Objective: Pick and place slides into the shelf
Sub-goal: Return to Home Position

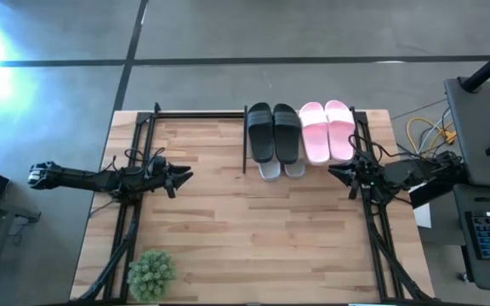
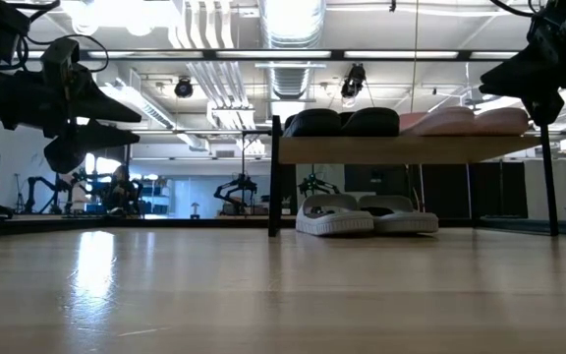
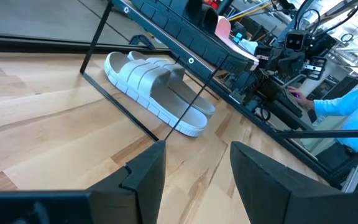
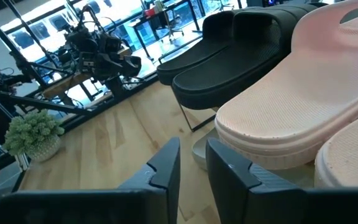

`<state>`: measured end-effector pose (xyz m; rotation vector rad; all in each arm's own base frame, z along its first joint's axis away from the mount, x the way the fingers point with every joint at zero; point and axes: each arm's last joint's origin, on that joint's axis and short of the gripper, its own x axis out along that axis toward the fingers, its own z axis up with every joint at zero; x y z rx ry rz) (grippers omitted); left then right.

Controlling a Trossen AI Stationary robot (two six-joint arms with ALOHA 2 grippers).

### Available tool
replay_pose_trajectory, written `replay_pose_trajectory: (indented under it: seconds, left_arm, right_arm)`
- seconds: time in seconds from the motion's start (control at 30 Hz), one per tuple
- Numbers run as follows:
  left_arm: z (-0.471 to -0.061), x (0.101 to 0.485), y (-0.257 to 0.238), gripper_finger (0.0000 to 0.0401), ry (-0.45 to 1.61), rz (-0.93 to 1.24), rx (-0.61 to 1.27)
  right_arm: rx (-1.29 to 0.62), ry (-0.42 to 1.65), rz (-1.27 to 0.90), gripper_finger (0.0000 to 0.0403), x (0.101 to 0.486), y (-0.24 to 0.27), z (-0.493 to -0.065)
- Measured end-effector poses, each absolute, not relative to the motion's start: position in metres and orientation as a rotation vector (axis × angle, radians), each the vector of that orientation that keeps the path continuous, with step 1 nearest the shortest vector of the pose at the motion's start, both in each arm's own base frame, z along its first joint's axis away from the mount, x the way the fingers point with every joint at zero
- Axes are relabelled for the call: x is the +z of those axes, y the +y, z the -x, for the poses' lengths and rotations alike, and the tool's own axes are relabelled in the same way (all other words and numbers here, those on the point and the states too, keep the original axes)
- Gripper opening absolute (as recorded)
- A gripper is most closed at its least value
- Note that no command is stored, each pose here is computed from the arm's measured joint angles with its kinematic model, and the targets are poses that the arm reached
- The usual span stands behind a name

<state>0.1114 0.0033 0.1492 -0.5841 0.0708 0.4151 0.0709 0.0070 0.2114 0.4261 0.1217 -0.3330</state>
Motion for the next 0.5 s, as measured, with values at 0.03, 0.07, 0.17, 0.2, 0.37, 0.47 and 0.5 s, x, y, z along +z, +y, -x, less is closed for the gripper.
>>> replay_pose_trajectory:
  seconds: [0.03, 0.07, 0.17, 0.2, 0.37, 0.47, 0.5]
  left_arm:
    - [-0.1114, 0.1492, 0.0033, 0.0166, 0.070, 0.584, 0.415]
    - [-0.1114, 0.1492, 0.0033, 0.0166, 0.070, 0.584, 0.415]
    - [-0.1114, 0.1493, 0.0033, 0.0166, 0.069, 0.584, 0.415]
    - [-0.1113, 0.1493, 0.0033, 0.0166, 0.069, 0.585, 0.414]
    - [-0.1114, 0.1492, 0.0033, 0.0166, 0.070, 0.584, 0.415]
    - [-0.1113, 0.1493, 0.0032, 0.0166, 0.069, 0.584, 0.414]
    - [-0.1113, 0.1493, 0.0033, 0.0166, 0.069, 0.585, 0.415]
  right_arm:
    - [-0.333, 0.122, -0.426, 0.0069, 0.2114, 0.0070, -0.0709]
    - [-0.333, 0.122, -0.426, 0.0070, 0.2114, 0.0070, -0.0709]
    - [-0.333, 0.122, -0.426, 0.0075, 0.2114, 0.0070, -0.0709]
    - [-0.333, 0.122, -0.426, 0.0076, 0.2114, 0.0070, -0.0709]
    - [-0.333, 0.122, -0.426, 0.0082, 0.2114, 0.0070, -0.0709]
    - [-0.333, 0.122, -0.426, 0.0080, 0.2114, 0.0070, -0.0709]
    - [-0.333, 0.122, -0.426, 0.0079, 0.2114, 0.0070, -0.0709]
